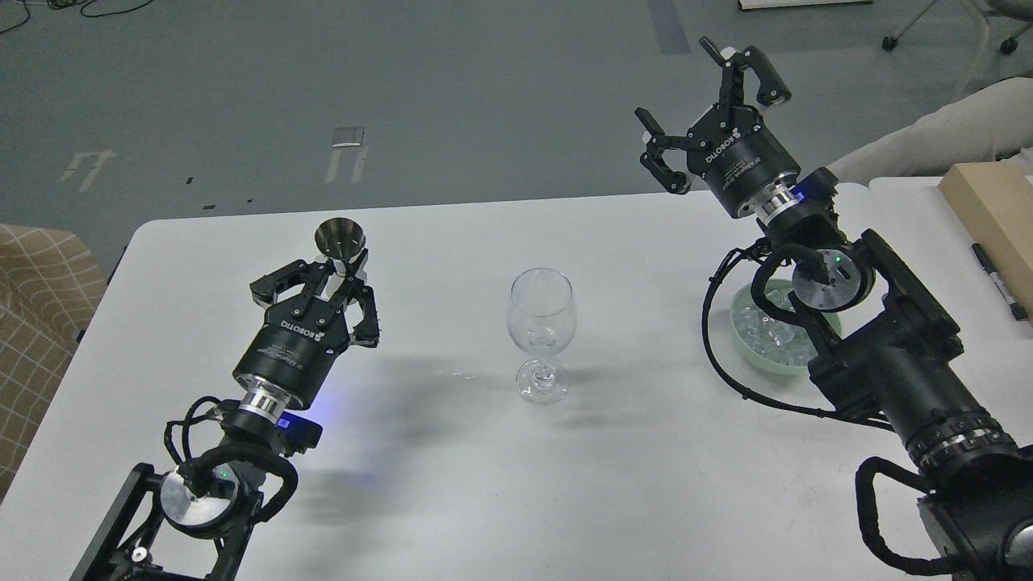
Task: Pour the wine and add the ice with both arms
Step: 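Lift the jigger with the left gripper and move it toward the wine glass, then carry the jigger above the wine glass with the left gripper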
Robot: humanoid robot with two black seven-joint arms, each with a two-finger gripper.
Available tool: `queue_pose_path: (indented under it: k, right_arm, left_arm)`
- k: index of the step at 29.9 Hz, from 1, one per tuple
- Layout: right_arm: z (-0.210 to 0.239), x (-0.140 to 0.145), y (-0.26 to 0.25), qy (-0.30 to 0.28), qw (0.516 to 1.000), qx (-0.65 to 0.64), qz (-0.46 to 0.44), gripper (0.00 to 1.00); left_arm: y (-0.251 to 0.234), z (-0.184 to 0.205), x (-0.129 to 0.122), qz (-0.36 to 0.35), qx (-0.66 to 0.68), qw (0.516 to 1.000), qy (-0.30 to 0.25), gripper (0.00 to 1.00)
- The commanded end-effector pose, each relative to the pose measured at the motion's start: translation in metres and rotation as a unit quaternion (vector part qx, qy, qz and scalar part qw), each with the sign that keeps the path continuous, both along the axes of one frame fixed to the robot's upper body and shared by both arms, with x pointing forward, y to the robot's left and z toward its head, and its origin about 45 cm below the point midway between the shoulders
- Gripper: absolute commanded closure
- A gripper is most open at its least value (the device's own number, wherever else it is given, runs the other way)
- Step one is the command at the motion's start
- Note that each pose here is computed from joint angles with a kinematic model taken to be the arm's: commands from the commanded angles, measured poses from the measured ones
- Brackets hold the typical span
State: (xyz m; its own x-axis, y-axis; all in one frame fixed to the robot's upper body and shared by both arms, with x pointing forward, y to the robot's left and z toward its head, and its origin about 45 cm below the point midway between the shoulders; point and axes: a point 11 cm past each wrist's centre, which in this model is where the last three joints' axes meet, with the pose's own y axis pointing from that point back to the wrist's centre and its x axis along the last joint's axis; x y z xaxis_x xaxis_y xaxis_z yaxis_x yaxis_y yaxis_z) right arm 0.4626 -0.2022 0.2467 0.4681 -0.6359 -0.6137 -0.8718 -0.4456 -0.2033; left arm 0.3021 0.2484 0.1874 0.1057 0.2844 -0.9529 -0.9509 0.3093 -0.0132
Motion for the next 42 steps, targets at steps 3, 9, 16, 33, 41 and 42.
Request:
queue_pose_path:
  k: [3,9,16,33,41,42]
  right_arm:
    - [0.0,0.0,0.0,0.0,1.0,-0.001,0.0,0.01]
    - [-0.001,0.0,0.0,0.001,1.0,0.0,0.0,0.01]
    - [-0.001,0.0,0.0,0.002,1.0,0.0,-0.001,0.01]
    - [-0.002,0.0,-0.001,0.003,1.0,-0.001,-0.001,0.01]
    - [-0.002,0.0,0.0,0.003,1.0,-0.002,-0.001,0.01]
    - [-0.002,0.0,-0.001,0.003,1.0,-0.001,-0.001,0.01]
  left_arm:
    - [-0.008,0.001,0.0,-0.013,0.001,1.0,0.0,0.86]
    - [-0.011,0.006,0.004,-0.015,0.001,1.0,-0.002,0.86]
    - [-0.021,0.012,0.008,-0.032,0.005,0.999,-0.009,0.86]
    - [-0.028,0.021,0.012,-0.06,0.03,0.998,-0.019,0.86]
    - [-0.036,0.026,0.014,-0.073,0.032,0.996,-0.027,0.86]
    - [-0.04,0.026,0.014,-0.078,0.034,0.996,-0.026,0.86]
